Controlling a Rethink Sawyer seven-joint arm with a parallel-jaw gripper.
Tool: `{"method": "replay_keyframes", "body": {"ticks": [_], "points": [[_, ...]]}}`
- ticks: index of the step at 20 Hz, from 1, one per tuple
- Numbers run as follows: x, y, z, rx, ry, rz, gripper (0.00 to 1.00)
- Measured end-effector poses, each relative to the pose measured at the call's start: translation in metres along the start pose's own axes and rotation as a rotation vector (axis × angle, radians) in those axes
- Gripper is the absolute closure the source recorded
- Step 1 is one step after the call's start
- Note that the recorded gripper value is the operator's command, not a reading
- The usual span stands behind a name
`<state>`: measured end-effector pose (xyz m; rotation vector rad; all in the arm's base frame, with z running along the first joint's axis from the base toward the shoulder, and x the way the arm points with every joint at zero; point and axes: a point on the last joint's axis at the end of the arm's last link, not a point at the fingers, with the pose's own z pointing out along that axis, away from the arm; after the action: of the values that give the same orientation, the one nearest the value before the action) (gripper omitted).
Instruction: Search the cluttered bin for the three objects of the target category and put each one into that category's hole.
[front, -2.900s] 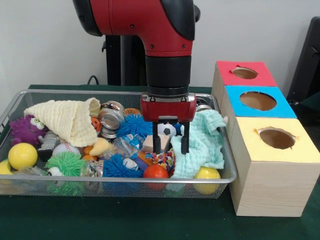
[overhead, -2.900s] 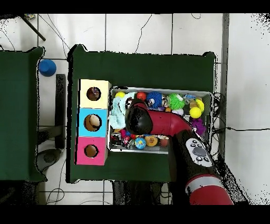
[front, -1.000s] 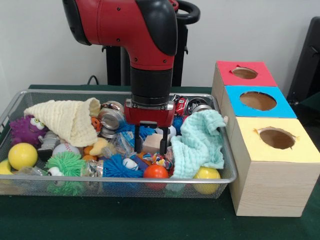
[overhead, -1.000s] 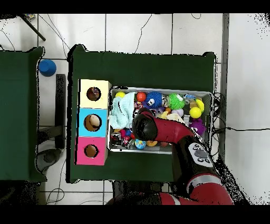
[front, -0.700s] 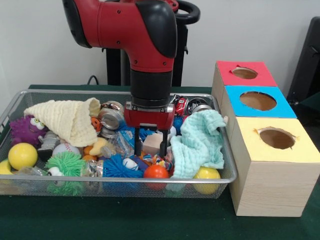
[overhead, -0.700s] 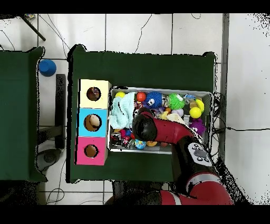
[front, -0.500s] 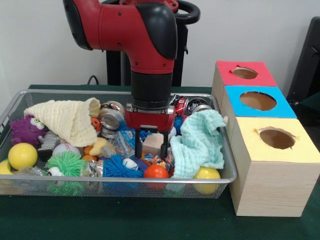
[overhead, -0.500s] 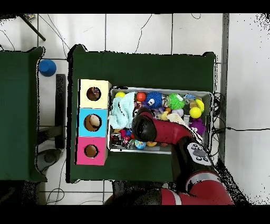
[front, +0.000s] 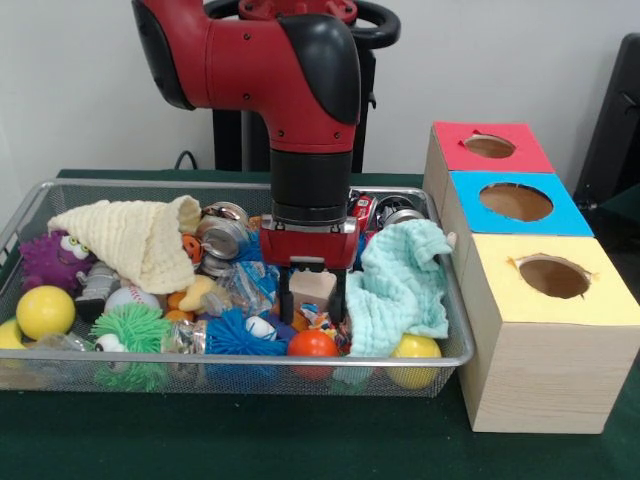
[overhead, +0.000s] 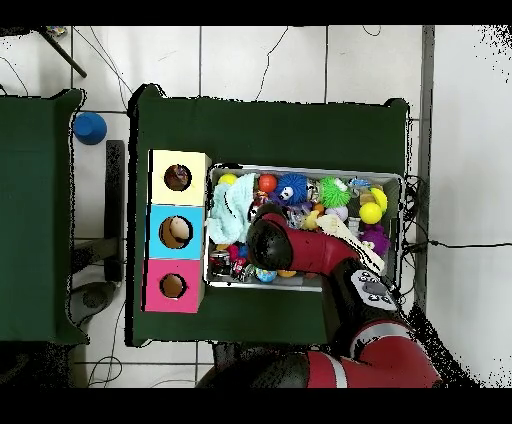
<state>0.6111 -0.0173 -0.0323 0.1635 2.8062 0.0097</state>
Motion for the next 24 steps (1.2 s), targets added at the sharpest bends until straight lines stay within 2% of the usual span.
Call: {"method": "replay_keyframes", "body": {"ticks": [15,16,24], "points": [[0.012,0.005,-0.001,-0.027,0.013,0.033,0.0],[0.012,0.005,-0.001,-0.027,0.013,0.033,1.0],[0.012,0.008,0.0,-0.034,0.014,0.032,1.0]]}}
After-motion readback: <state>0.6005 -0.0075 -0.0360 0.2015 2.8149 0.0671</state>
